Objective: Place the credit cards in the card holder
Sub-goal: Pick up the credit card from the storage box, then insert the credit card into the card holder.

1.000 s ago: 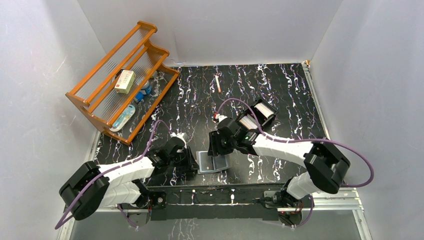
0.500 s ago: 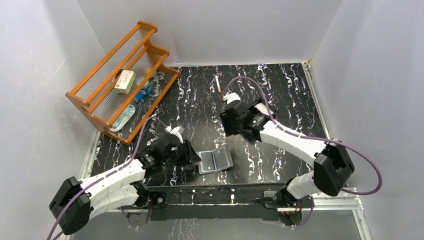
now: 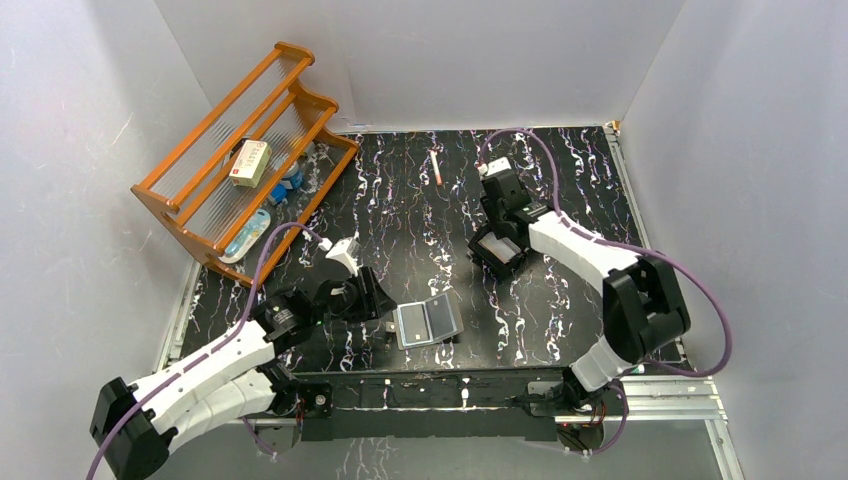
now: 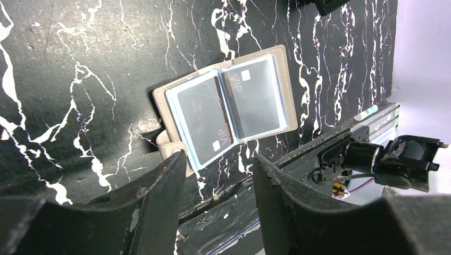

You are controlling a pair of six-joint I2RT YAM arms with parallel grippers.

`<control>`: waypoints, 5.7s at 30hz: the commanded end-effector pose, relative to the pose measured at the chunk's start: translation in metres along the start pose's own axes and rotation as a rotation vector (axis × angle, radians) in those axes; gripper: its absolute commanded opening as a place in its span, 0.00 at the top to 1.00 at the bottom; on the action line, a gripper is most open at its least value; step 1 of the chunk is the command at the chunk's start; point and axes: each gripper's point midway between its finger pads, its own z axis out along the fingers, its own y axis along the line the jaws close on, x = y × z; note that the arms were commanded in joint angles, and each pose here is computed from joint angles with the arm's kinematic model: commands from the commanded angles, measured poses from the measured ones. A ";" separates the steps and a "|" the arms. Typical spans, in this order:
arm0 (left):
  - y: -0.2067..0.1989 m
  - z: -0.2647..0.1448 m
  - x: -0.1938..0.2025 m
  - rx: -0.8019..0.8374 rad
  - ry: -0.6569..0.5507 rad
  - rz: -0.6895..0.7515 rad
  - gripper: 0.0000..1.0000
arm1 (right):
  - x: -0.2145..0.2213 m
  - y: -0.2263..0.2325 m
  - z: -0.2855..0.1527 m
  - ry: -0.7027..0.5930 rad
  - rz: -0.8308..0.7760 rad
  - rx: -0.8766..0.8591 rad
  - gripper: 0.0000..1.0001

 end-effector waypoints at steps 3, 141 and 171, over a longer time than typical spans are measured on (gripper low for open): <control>0.000 -0.016 -0.010 -0.011 -0.039 0.028 0.52 | -0.028 -0.019 0.021 -0.054 -0.148 0.119 0.47; -0.027 0.031 0.013 0.175 0.032 -0.263 1.00 | 0.041 0.126 -0.132 0.174 0.510 -0.982 1.00; -0.012 0.073 0.035 0.212 0.061 -0.359 1.00 | 0.130 0.145 -0.078 0.363 0.482 -0.870 1.00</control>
